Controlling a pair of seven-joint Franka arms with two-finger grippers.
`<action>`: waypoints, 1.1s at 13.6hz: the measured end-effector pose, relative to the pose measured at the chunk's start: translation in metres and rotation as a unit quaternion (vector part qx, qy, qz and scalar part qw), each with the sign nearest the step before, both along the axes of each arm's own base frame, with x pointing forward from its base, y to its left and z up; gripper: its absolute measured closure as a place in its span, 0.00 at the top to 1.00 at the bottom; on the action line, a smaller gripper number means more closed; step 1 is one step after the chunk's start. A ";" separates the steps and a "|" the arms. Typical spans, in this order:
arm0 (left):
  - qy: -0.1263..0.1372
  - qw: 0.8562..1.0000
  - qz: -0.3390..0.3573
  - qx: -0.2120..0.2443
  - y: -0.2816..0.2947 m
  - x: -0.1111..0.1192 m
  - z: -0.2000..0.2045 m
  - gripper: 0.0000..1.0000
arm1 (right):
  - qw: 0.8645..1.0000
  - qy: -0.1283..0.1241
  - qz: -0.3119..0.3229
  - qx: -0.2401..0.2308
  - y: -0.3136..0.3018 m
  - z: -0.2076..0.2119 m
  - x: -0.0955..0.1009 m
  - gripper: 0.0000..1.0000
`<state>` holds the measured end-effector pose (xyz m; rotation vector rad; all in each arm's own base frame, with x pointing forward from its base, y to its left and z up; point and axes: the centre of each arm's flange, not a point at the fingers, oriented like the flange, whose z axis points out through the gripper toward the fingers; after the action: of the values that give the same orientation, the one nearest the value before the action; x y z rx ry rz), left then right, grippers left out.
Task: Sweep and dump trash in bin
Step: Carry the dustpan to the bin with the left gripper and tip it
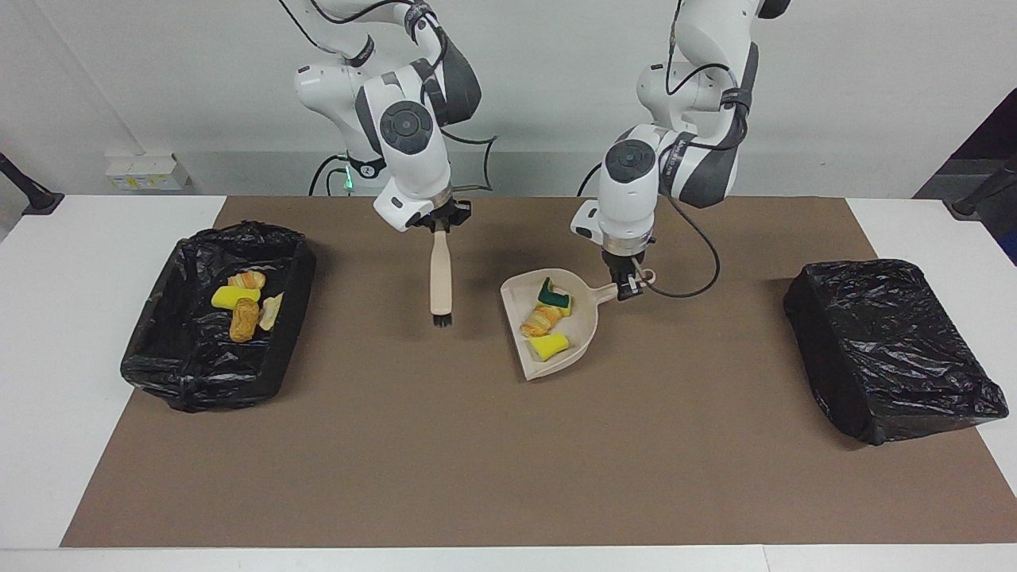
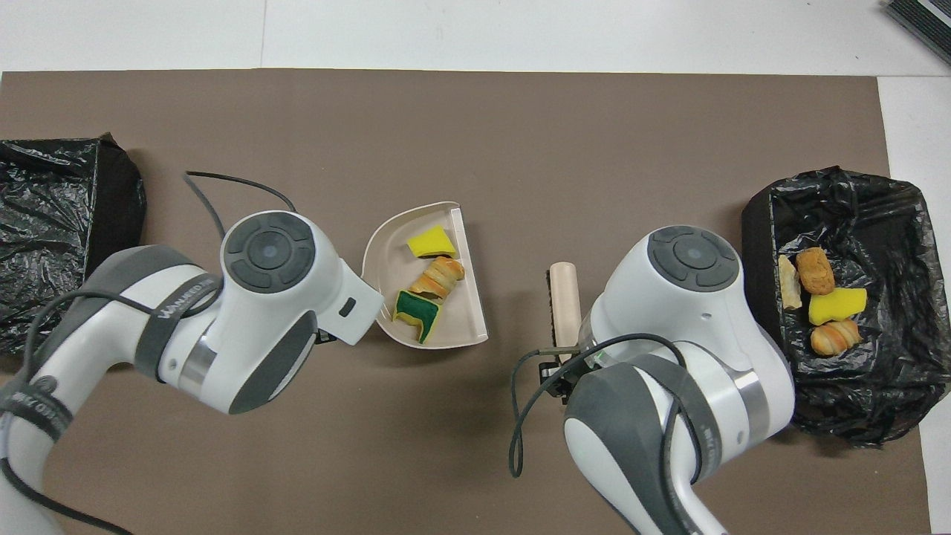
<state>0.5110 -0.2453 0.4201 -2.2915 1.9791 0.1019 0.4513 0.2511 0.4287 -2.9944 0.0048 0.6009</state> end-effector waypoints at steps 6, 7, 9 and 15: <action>-0.018 1.000 0.003 0.005 0.136 0.021 0.069 0.32 | 0.999 -0.042 -0.008 0.033 0.083 -0.039 -0.054 0.26; -0.019 1.000 -0.001 -0.005 0.163 0.023 0.081 0.32 | 0.998 -0.045 -0.010 0.034 0.096 -0.045 -0.066 0.26; -0.021 1.000 -0.002 -0.022 0.211 0.027 0.105 0.32 | 0.999 -0.041 -0.007 0.027 0.111 -0.054 -0.081 0.26; -0.054 0.997 0.018 -0.052 0.358 0.028 0.153 0.32 | 0.999 -0.047 -0.001 0.022 0.117 -0.088 -0.096 0.26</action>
<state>0.5390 0.1124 0.5727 -2.3419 1.9336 -0.1224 0.3552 0.3684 0.3406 -2.9769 -0.0099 0.4530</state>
